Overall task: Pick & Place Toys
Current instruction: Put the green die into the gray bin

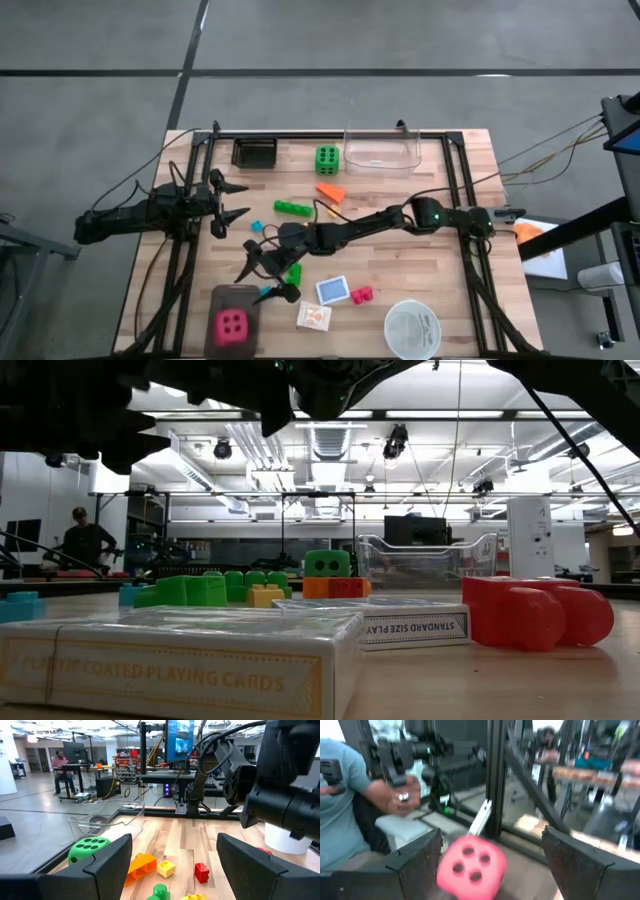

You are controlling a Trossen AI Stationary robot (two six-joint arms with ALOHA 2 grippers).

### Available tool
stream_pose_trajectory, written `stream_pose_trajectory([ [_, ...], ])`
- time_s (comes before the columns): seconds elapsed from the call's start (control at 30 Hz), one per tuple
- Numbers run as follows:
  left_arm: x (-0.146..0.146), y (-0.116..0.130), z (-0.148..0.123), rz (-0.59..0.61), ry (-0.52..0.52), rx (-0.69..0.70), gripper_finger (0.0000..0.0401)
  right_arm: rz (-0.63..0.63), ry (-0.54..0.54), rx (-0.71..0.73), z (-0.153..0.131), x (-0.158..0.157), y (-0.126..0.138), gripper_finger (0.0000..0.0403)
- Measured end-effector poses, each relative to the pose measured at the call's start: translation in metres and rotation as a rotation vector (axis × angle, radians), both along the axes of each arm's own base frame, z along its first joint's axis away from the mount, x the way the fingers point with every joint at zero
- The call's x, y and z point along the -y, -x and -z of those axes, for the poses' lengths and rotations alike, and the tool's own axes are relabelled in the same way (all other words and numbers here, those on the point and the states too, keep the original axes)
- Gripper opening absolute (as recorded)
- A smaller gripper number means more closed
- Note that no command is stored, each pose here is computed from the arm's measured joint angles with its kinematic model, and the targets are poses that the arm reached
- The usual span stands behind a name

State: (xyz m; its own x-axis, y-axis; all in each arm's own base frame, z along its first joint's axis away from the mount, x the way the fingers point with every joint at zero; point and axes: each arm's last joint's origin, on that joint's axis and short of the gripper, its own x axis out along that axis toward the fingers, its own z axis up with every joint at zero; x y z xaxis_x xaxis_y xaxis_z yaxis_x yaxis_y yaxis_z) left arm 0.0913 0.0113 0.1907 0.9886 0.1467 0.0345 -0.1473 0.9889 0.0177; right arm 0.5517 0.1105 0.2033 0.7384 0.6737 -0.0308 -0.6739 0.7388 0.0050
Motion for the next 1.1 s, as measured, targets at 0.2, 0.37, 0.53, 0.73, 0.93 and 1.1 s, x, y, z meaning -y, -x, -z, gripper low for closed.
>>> stream_pose_trajectory([
  [0.2,0.0,-0.001,0.003,0.0,0.002,-0.011,0.029,0.001,-0.038,0.172,-0.002,0.001,0.004,0.0333],
  [0.37,0.0,-0.001,0.003,0.001,0.014,-0.016,0.029,0.042,-0.134,0.311,0.012,0.01,0.018,0.0334],
  [0.53,0.0,-0.002,0.009,0.001,0.036,-0.015,0.029,0.124,-0.223,0.3,0.035,0.034,0.035,0.0334],
  [0.73,-0.001,-0.007,0.025,0.002,0.06,-0.021,0.029,0.202,-0.228,0.281,0.035,0.056,0.072,0.0334],
  [0.93,-0.001,-0.009,0.023,-0.002,0.073,0.005,0.029,0.344,-0.134,0.341,0.019,0.07,0.126,0.0334],
  [1.1,-0.002,-0.011,0.025,-0.028,0.098,-0.032,0.029,0.419,-0.066,0.32,0.009,0.08,0.178,0.0334],
])
